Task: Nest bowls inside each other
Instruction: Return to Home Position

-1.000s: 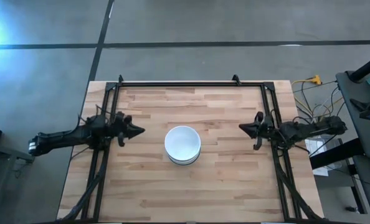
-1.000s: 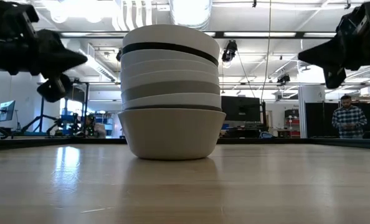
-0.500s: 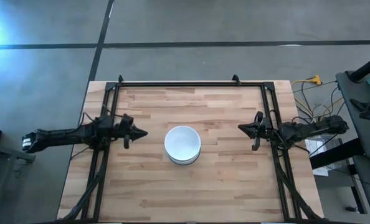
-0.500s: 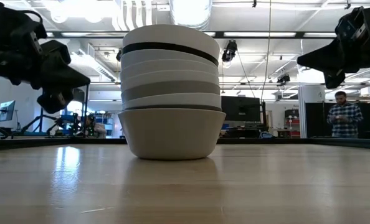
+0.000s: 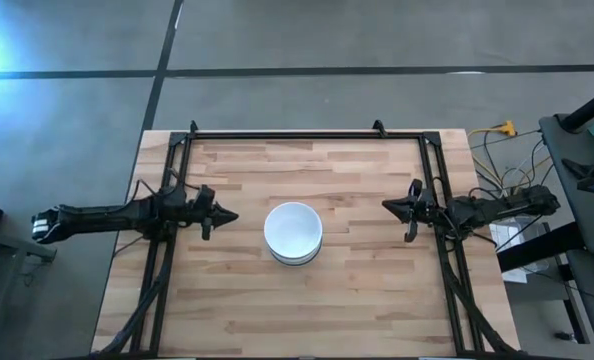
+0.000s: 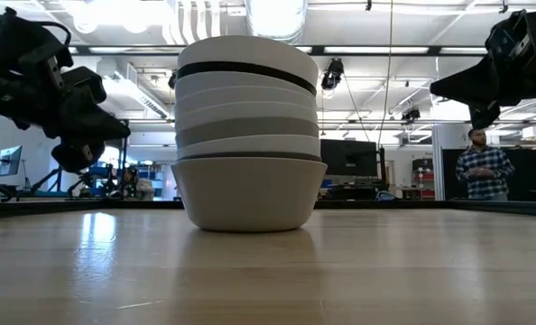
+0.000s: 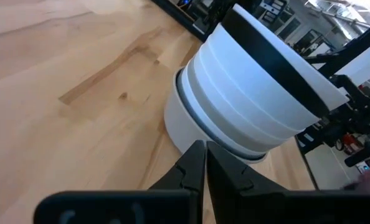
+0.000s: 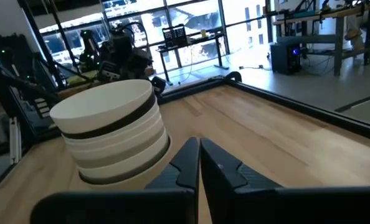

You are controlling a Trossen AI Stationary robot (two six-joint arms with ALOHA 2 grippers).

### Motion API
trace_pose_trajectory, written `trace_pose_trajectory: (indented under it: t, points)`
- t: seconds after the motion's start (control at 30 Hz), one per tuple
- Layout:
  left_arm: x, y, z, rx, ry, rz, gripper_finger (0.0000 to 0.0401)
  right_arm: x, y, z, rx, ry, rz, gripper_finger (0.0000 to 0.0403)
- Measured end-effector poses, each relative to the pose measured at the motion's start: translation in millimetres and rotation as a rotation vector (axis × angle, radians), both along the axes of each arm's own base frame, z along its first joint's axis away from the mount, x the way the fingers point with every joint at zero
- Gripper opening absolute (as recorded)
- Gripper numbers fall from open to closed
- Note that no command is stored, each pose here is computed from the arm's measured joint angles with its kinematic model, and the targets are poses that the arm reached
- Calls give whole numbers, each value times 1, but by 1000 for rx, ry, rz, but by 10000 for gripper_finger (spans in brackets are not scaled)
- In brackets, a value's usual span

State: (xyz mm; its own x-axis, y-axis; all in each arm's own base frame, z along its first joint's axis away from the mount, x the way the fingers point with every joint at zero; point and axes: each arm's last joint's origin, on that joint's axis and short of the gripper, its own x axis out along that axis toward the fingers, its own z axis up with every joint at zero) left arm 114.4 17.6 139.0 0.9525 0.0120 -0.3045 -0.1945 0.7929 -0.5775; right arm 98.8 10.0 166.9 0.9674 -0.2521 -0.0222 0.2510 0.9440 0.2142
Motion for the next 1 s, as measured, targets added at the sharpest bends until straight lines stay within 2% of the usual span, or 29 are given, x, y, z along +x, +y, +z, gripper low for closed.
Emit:
trace_pose_trajectory:
  t: [1.0]
  points:
    - [1,0,-3,-5,30,0,0,0,0,0,0,0,0,9]
